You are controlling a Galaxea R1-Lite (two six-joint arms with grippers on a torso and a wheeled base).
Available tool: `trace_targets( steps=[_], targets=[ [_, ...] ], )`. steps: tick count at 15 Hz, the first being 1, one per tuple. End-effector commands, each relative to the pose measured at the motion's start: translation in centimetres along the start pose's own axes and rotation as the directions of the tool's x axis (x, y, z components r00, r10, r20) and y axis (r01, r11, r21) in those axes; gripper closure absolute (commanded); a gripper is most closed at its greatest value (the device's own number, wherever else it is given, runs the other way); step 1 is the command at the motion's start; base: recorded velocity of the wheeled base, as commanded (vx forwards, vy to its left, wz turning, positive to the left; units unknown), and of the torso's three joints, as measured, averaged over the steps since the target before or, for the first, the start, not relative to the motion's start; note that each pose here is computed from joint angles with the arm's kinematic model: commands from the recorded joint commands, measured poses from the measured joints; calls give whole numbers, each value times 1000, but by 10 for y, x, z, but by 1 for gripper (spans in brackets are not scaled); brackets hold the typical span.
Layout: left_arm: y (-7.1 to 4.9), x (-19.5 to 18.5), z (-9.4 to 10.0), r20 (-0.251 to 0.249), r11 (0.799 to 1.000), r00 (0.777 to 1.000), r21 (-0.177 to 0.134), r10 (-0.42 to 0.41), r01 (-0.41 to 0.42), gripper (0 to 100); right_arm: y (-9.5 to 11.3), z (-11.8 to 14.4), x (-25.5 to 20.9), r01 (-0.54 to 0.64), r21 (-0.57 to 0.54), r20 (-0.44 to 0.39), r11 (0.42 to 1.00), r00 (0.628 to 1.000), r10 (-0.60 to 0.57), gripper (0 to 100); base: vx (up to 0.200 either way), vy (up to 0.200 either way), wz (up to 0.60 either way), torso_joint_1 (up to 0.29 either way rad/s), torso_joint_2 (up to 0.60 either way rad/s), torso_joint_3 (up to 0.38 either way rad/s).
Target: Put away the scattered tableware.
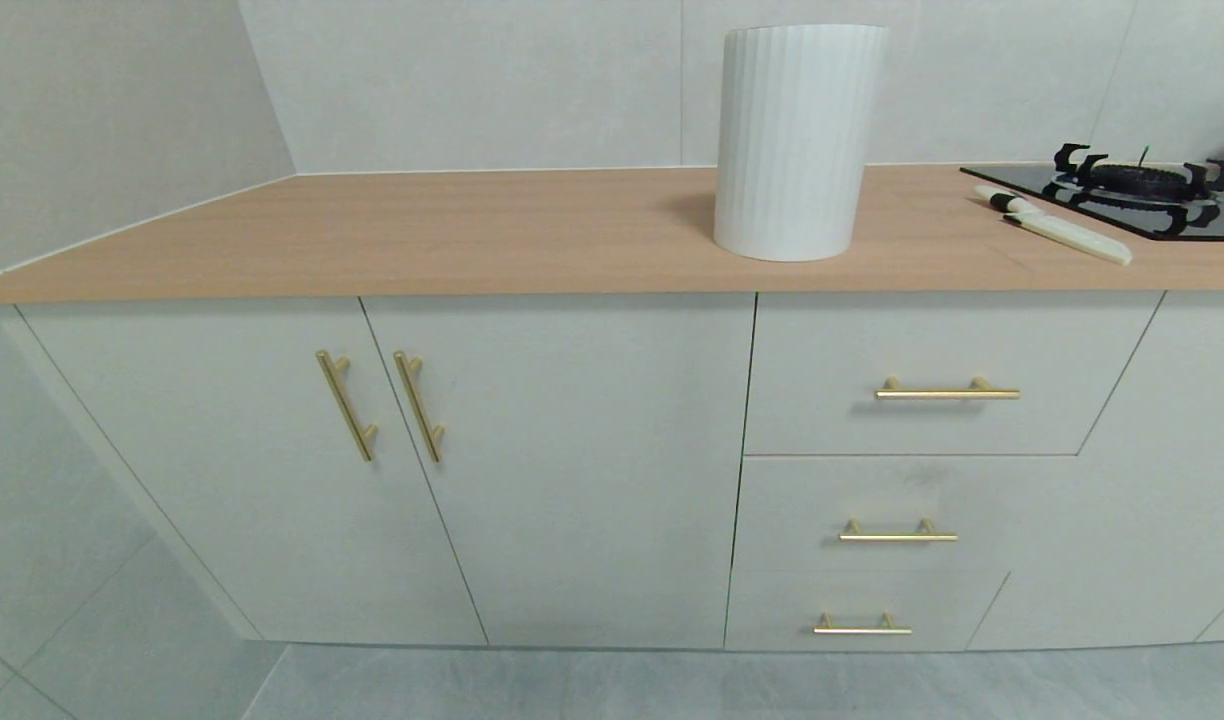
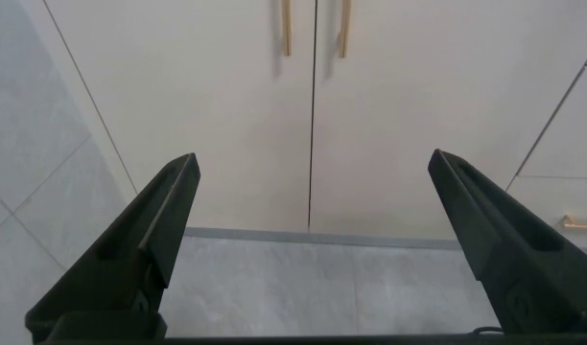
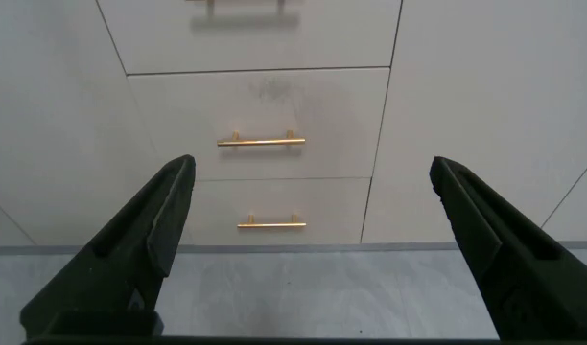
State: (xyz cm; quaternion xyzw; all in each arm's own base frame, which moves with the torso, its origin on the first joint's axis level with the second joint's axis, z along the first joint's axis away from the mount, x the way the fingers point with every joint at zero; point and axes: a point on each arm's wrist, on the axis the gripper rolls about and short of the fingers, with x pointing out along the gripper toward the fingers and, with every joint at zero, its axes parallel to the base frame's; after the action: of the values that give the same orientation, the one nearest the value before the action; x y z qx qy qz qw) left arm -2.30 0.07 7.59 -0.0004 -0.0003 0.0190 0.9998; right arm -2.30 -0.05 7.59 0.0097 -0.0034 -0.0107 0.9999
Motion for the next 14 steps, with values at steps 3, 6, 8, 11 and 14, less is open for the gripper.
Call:
trace_targets(
  steps=[3,6,8,11,14],
  targets=[
    [0,0,0,2,1000,1000,-12,2,-2,0,0,0,0,0,0,-5,1000,1000,0,0,0,0,0,0,0,0],
    [0,0,0,-1,1000,1000,-10,2,-2,0,0,0,0,0,-1,-4,1000,1000,0,0,0,0,0,0,0,0],
    [0,0,0,-1,1000,1000,-10,2,-2,0,0,0,0,0,1,-4,1000,1000,0,0,100,0,0,1,1,1],
    [0,0,0,1,1000,1000,-10,2,-2,0,0,0,0,0,-1,-4,1000,1000,0,0,200,0,0,-1,1,2],
    [0,0,0,2,1000,1000,-10,0,0,0,0,0,0,0,1,-4,1000,1000,0,0,200,0,0,4,5,4]
  ],
)
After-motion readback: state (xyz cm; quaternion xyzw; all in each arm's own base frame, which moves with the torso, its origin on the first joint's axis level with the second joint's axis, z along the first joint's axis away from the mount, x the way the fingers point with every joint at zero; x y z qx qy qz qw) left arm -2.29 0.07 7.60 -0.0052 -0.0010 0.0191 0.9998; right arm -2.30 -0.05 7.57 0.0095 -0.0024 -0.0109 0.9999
